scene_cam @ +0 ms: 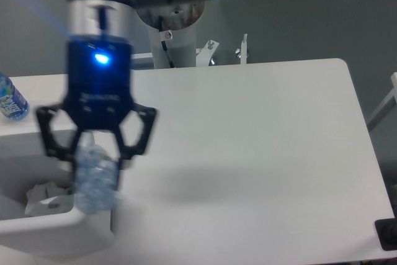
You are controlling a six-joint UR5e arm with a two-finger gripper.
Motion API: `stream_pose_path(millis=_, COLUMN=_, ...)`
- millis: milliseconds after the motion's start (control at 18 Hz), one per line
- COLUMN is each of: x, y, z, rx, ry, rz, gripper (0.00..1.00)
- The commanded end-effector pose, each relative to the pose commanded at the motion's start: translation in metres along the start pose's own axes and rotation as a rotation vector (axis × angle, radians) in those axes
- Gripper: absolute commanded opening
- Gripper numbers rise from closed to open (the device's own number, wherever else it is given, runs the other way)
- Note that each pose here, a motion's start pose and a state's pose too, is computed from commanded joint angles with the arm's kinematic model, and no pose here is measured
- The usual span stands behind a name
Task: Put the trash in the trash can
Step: 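Carry the bottle over the white bin and drop it inside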
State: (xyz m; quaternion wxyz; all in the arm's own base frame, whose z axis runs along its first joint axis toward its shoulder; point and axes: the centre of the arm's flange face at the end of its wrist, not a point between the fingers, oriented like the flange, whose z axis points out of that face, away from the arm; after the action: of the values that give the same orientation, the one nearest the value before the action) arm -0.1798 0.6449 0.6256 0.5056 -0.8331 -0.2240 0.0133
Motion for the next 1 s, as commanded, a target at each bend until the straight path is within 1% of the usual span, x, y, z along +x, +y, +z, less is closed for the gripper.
stream_pose_path(millis=222, x=0.030, y=0.024, z=0.013, rx=-0.047, ry=0.040, rz=0.025, gripper=0.52)
stream_pose_path(millis=278, x=0.039, y=0.034, z=0.021, rx=-0.070, ry=0.052, rz=0.032, gripper=0.58)
stream_pose_path(millis=333, x=0.041, y=0.039, z=0.026, rx=-0.081, ry=0.054, rz=0.036, gripper=0.72)
stream_pose_path(millis=389, x=0.040, y=0.044, z=0.033, rx=-0.091, ry=0.055, rz=0.056, gripper=0.99)
stream_pose_path(millis=500, x=0.046, y=0.052, z=0.039, rx=-0.108, ry=0.064, rz=0.087, gripper=1.00)
stream_pose_path(millis=667, x=0.046, y=0.050, z=0.038, rx=-0.106, ry=0.064, rz=0.089, gripper=1.00)
stream_pose_path(millis=778, x=0.040, y=0.052, z=0.039, rx=-0.113, ry=0.048, rz=0.087, gripper=1.00)
stream_pose_path(millis=889, x=0.012, y=0.049, z=0.041, rx=-0.115, ry=0.001, rz=0.071, gripper=1.00)
stream_pose_path(millis=1000, x=-0.026, y=0.040, z=0.038, rx=-0.107, ry=-0.076, rz=0.071, gripper=1.00)
